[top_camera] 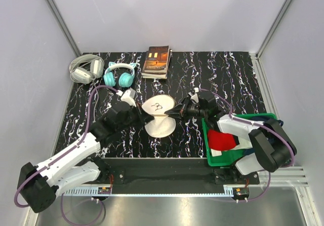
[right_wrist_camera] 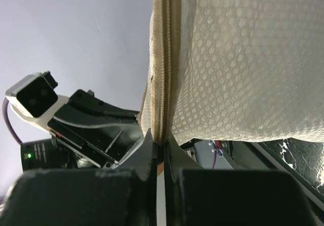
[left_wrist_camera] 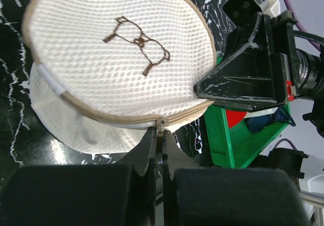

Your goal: Place the bra in the laundry bag and zip it closed

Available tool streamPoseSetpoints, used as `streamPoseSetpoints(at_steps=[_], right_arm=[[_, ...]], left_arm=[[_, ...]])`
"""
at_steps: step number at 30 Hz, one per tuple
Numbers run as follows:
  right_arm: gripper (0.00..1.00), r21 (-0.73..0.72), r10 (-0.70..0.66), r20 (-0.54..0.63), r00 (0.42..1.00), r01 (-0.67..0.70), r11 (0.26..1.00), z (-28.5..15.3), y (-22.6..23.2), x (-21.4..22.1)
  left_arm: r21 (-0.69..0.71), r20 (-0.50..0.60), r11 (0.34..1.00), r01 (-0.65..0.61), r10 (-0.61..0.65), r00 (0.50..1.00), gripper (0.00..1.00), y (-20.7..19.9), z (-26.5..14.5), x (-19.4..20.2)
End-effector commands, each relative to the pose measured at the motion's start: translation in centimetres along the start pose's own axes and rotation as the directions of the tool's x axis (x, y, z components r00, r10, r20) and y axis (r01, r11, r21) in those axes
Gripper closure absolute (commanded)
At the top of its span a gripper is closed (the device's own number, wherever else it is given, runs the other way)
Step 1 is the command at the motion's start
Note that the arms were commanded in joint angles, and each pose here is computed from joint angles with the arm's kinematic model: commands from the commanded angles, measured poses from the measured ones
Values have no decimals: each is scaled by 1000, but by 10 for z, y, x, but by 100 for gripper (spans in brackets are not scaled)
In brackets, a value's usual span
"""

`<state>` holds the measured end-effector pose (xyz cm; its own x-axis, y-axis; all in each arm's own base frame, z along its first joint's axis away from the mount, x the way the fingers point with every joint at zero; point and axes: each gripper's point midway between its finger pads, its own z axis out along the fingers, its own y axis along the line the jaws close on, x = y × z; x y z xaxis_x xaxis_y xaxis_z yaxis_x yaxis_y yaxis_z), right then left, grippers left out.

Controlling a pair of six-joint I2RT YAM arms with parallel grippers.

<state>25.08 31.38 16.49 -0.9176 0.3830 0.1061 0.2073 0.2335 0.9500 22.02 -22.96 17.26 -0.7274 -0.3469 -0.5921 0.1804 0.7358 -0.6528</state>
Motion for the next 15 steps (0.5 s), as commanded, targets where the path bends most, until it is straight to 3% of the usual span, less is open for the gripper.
streamPoseSetpoints(at_steps=[1,6,15], right_arm=[[100,50,7,70,997,-11,999,-17,-25,-30],[100,56,18,99,995,-24,998,-30,-34,-38],[100,61,17,98,995,-23,998,-35,-37,-48]], left_arm=[[-378,90,925,32,2,996,100,101,-20,-15],[-297,110,955,-28,64,992,100,87,-26,-24],[-318,137,946,-55,103,985,100,92,-39,-28]])
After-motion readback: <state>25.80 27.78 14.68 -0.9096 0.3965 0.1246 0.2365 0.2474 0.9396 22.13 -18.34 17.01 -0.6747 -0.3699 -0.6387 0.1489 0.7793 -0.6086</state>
